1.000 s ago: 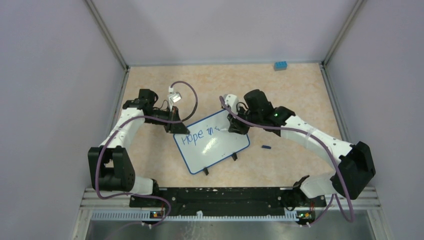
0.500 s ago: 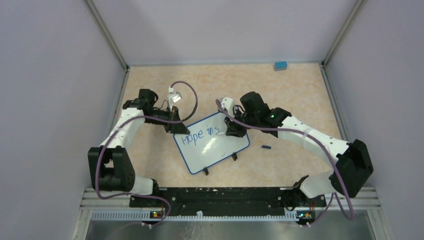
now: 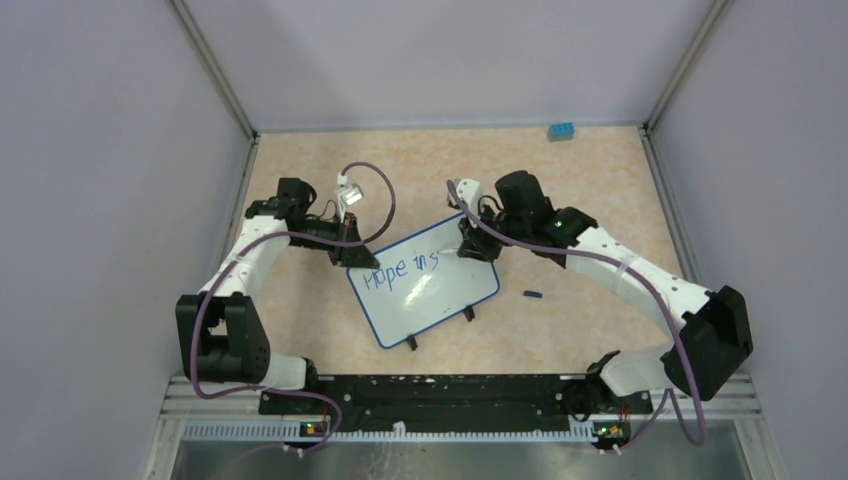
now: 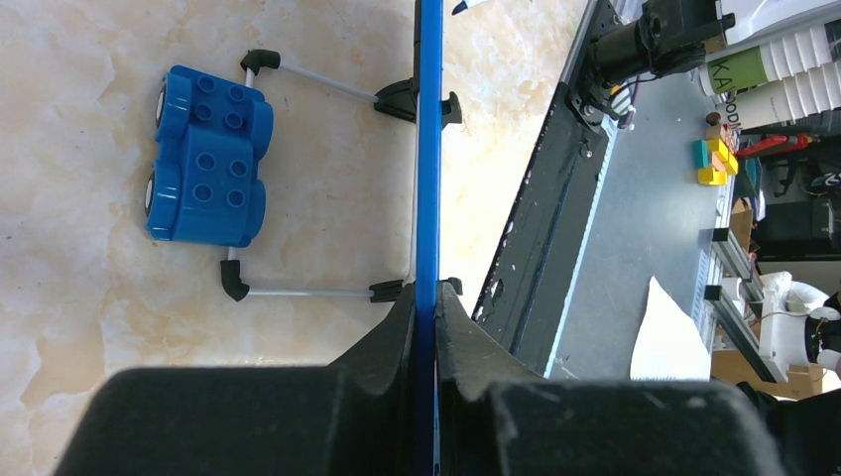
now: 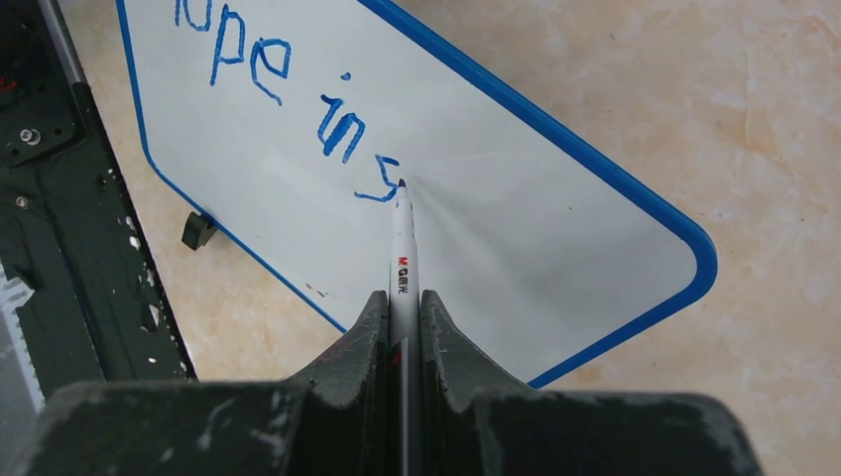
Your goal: Write a sentence on the whiteboard
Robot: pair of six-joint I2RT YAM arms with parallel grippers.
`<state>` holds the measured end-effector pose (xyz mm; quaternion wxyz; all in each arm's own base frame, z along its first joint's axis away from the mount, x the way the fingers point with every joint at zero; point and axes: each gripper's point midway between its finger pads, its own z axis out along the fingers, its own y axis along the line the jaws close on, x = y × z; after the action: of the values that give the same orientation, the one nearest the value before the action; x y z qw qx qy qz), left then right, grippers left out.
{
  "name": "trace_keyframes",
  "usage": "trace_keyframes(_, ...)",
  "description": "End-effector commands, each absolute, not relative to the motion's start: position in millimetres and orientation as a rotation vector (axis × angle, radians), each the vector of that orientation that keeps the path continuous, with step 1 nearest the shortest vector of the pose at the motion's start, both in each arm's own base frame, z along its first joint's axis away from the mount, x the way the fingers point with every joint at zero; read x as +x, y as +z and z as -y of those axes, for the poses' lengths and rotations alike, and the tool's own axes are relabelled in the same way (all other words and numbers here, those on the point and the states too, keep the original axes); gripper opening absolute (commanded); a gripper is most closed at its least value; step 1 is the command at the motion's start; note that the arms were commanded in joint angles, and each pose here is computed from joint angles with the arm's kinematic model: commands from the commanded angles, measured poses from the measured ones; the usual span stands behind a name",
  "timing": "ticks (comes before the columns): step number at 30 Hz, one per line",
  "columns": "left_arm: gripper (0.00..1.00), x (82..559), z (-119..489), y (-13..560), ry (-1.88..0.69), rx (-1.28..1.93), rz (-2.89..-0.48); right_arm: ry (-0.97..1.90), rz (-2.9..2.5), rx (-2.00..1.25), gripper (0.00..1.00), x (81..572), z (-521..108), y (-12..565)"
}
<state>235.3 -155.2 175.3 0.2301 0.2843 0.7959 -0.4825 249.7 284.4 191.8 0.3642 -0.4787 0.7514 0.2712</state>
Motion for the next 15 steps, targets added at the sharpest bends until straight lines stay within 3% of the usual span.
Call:
trace_keyframes(1,0.00,233.2,155.8,178.1,-1.309,0.792,-2.176,0.700,-1.846,-1.214,0.00,259.0,-291.5,219.1)
trace_keyframes(15,0.00,232.1,155.4,177.4,-1.306,0.793,-2.178,0.655,-1.898,-1.213,0.00,264.2,-286.8,197.0)
